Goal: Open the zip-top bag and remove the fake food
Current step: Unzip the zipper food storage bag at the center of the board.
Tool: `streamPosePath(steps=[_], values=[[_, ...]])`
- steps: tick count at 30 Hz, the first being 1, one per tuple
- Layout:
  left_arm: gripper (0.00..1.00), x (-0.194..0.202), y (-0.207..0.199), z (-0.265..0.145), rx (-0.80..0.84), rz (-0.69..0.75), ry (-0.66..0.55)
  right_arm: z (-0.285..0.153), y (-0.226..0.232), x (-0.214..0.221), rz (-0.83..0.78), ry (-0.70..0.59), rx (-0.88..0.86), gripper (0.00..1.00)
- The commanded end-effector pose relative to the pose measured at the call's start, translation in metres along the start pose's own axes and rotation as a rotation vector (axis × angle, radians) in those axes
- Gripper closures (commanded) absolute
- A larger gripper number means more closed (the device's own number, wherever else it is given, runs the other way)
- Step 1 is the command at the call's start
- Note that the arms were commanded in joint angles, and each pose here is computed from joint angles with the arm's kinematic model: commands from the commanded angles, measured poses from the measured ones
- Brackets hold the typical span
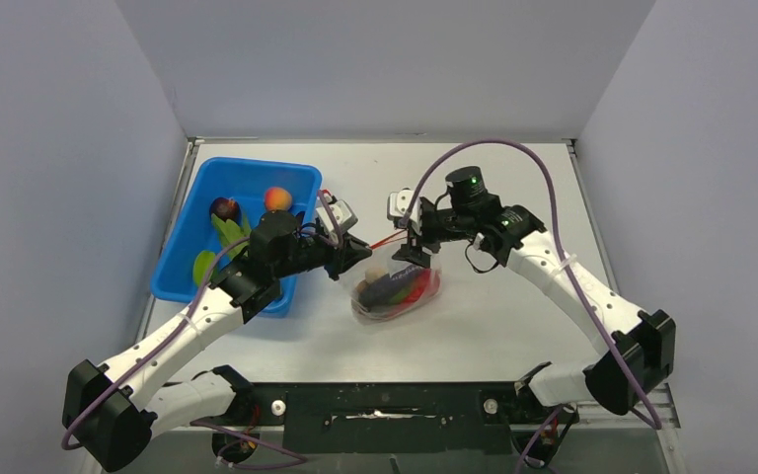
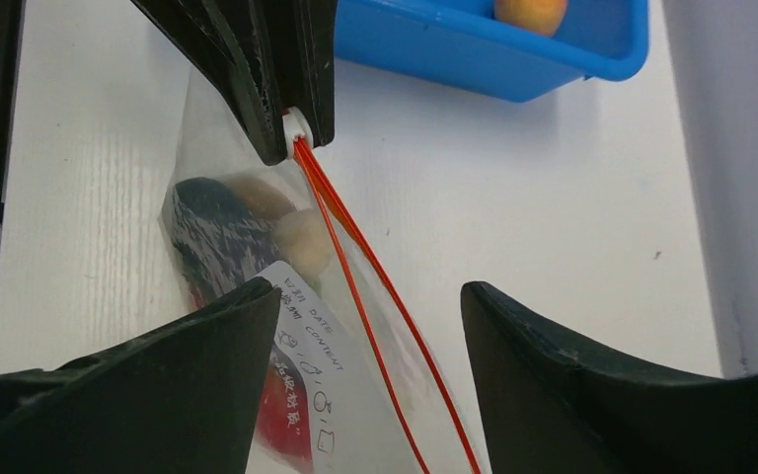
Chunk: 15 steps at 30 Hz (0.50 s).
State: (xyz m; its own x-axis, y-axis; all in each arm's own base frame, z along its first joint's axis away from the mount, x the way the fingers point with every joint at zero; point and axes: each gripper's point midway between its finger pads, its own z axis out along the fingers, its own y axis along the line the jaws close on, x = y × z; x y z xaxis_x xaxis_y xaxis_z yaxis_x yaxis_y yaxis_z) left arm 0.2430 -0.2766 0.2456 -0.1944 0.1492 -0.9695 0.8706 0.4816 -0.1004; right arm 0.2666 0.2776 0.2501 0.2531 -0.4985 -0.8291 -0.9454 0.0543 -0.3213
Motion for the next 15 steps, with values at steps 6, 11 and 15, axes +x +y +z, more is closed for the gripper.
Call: streamPosePath(steps=[6, 11, 15], values=[[1.0, -0.034, -0.006, -0.005, 0.019, 0.018, -0.079, 0.0, 0.002, -0.008, 0.007, -0.019, -0.031, 0.6], [1.0, -0.027, -0.005, -0.006, 0.016, 0.017, -0.056, -0.006, 0.0, -0.004, -0.005, -0.037, 0.036, 0.84], [1.0, -0.022, -0.008, -0.012, 0.023, 0.037, -0.027, -0.008, 0.001, 0.003, 0.018, -0.02, 0.04, 0.97]])
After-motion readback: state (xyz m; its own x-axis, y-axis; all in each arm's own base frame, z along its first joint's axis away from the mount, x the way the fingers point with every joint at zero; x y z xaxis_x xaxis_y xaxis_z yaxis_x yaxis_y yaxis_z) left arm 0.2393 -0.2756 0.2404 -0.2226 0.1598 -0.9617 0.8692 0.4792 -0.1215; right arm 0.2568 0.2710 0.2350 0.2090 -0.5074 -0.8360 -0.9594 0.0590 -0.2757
